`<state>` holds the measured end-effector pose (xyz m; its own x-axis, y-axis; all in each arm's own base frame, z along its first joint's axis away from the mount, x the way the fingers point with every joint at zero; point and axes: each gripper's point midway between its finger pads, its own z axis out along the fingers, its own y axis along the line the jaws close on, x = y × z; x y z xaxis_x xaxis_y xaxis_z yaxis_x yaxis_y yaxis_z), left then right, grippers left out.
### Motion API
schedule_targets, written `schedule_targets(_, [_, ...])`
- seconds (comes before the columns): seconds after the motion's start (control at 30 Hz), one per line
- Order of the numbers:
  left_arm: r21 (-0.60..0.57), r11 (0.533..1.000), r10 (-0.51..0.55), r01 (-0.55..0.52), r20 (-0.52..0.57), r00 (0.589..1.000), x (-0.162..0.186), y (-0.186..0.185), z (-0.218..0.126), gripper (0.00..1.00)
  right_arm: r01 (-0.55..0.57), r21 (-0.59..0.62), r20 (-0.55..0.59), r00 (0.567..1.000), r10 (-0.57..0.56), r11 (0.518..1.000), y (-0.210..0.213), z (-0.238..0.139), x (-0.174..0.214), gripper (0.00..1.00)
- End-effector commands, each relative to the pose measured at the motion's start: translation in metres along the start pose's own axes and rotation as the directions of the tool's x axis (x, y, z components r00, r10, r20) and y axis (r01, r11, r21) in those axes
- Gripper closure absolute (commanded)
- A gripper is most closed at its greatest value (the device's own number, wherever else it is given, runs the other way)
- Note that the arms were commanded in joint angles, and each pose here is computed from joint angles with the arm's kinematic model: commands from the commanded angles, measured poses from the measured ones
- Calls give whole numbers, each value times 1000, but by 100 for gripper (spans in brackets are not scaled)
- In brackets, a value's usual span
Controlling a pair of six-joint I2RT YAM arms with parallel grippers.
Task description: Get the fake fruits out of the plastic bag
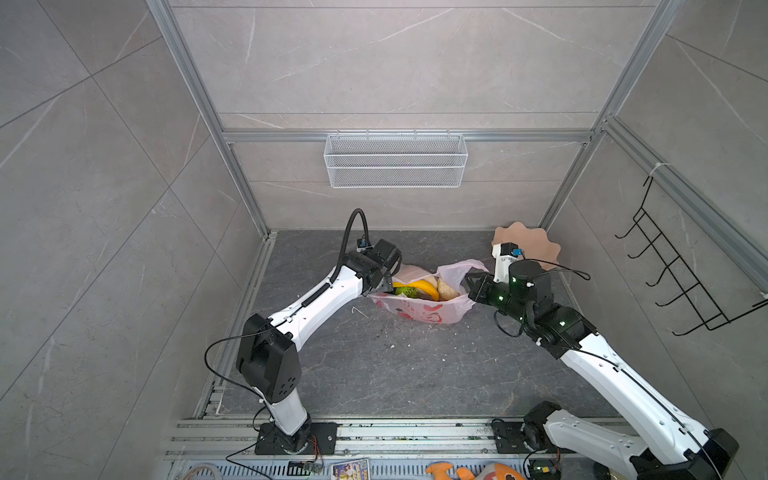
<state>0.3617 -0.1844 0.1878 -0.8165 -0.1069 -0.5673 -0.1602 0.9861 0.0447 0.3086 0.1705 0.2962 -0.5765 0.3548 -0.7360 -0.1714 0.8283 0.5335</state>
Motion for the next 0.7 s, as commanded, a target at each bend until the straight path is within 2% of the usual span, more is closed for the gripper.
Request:
schedule_targets(0.0, [20, 999, -42, 42, 3, 999, -11, -3, 6, 1, -2, -6, -9, 1000, 2, 1000, 0, 3, 5, 100])
schedule_targets(0.2, [34, 996, -81, 83, -54, 995, -8, -2, 42, 1, -6, 6, -5, 1000, 6, 1000, -3, 4, 6, 100])
schedule_targets(0.3, [59, 991, -111, 118, -106, 988, -6, -5, 65, 6, -25, 35, 5, 1000, 25, 999, -9, 4, 6, 100])
schedule_targets(0.47, [109, 981, -142, 158, -141, 980, -3, -10, 92, 17, -94, 213, 21, 996, 92, 973, -46, 6, 10, 100])
schedule_targets(0.53, [162, 970, -154, 180, -162, 975, 1, -16, 101, 21, -142, 240, 4, 989, 146, 960, -59, 12, 15, 100])
schedule_targets(0.67, [301, 933, -149, 195, -170, 974, 3, -39, 105, 28, -198, 181, -36, 978, 208, 963, -58, 25, 23, 100])
